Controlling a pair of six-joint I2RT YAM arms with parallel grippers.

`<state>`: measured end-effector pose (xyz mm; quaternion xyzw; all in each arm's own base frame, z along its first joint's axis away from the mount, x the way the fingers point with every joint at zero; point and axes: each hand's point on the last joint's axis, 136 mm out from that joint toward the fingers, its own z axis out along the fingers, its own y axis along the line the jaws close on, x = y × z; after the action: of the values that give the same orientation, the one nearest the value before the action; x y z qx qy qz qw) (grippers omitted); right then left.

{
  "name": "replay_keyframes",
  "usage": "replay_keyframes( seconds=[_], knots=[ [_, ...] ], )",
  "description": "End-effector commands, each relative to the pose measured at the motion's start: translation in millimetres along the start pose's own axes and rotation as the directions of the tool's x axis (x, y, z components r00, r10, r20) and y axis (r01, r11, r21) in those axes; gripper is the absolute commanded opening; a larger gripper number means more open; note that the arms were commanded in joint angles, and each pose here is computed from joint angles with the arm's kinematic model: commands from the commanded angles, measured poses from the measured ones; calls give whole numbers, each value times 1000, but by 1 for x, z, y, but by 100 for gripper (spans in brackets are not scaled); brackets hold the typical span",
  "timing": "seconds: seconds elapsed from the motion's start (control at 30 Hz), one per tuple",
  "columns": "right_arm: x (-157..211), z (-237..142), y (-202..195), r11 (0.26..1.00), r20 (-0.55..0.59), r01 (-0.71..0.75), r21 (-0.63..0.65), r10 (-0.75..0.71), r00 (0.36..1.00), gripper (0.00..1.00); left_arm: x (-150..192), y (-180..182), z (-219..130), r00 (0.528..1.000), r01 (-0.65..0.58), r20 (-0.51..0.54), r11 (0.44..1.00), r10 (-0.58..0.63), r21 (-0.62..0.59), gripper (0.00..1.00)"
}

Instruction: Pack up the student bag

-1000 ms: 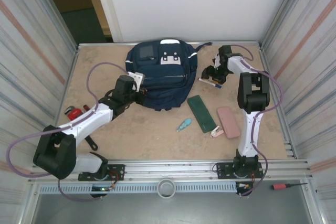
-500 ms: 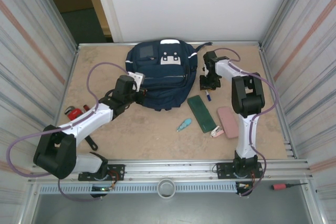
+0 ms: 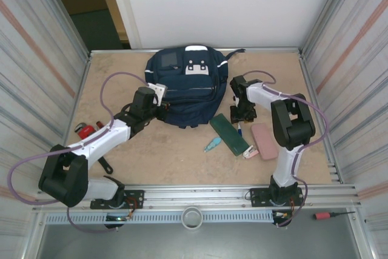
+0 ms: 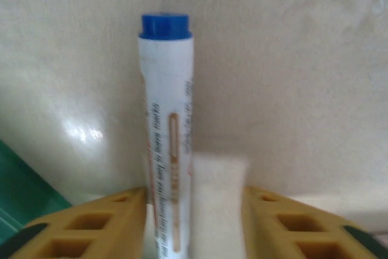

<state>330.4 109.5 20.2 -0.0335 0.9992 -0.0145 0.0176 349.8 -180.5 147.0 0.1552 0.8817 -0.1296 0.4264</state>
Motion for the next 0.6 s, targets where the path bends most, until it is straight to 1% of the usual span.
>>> replay_keyframes(
  seconds=[0.0, 0.07, 0.1, 0.17, 0.2, 0.23, 0.3, 0.37, 0.43, 0.5, 0.57],
  knots=[
    [-12, -34, -11, 999, 92, -27, 43, 23, 996, 53, -24, -5, -8, 997, -13, 73, 1000, 11, 19, 0],
    [-20, -52, -6, 999, 149, -31, 22, 27, 988, 55, -24, -5, -8, 997, -11, 73, 1000, 9, 22, 0],
    [-23, -61, 2, 1000, 182, -26, -13, 28, 983, 56, -24, -5, -8, 997, -10, 73, 1000, 8, 22, 0],
    [-28, -78, 25, 992, 245, -20, -124, 50, 968, 59, -24, -5, -8, 997, -11, 73, 1000, 10, 17, 0],
    [-29, -87, 43, 976, 272, -9, -216, 69, 960, 62, -24, -5, -8, 997, -12, 74, 1000, 11, 17, 0],
    [-31, -94, 57, 955, 292, -5, -297, 96, 951, 64, -23, -4, -8, 997, -12, 72, 1000, 11, 17, 0],
    [-35, -110, 90, 881, 318, 5, -474, 166, 933, 70, -25, -5, -8, 997, -11, 75, 1000, 9, 17, 0],
    [-36, -117, 113, 819, 314, 3, -574, 217, 924, 75, -25, -5, -7, 997, -11, 73, 1000, 9, 22, 0],
    [-38, -117, 127, 786, 301, -10, -619, 249, 920, 80, -25, -6, -7, 997, -9, 71, 1000, 7, 24, 0],
    [-39, -110, 135, 781, 288, -31, -623, 266, 920, 83, -25, -6, -7, 997, -11, 71, 1000, 9, 24, 0],
    [-42, -99, 142, 779, 273, -51, -625, 279, 921, 84, -25, -6, -7, 997, -10, 73, 1000, 9, 25, 0]
  ],
)
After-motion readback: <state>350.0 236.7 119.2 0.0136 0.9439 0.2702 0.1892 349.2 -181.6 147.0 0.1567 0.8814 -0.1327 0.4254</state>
